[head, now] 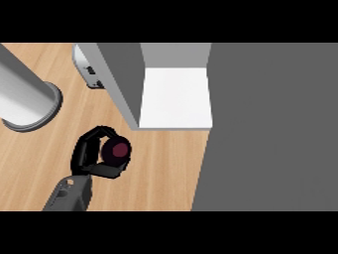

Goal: Pick up the wine, place it into the cabinet and close the cabinet

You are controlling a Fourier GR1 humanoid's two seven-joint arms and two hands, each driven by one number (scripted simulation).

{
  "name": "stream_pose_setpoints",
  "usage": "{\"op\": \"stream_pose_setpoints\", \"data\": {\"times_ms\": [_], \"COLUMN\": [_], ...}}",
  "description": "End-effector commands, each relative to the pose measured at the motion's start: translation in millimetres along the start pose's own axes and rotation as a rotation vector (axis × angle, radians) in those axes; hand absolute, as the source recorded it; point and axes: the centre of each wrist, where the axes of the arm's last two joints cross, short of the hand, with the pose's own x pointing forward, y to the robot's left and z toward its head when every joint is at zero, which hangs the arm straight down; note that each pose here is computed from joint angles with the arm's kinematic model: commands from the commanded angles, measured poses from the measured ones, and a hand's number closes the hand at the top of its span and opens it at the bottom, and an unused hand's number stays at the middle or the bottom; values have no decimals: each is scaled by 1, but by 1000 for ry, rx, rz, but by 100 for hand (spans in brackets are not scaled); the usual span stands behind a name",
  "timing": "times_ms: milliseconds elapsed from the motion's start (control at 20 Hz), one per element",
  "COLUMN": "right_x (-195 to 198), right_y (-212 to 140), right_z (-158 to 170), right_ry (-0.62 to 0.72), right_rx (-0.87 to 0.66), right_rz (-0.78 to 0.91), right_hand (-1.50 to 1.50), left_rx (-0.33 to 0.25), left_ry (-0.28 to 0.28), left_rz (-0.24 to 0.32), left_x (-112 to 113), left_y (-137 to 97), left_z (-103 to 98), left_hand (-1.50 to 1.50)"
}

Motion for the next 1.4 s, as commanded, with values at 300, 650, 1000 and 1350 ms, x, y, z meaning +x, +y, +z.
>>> {"op": "stream_pose_setpoints", "data": {"times_ms": [300, 650, 1000, 1350], "right_x": [7, 3, 2, -6], "right_y": [-12, -14, -22, -13], "right_z": [13, 16, 17, 14], "right_ry": [25, 27, 13, 37], "right_rx": [50, 42, 31, 39], "right_rz": [-29, -59, -40, -40], "right_hand": [-150, -150, -150, -150], "left_rx": [-73, -89, -54, -11], "left_ry": [-105, -104, -95, -11], "left_rz": [83, 192, 174, 173], "left_x": [61, 126, 189, 208], "left_y": [-55, -110, -146, -170], "left_z": [-44, -59, -83, -107], "left_hand": [150, 150, 150, 150]}}
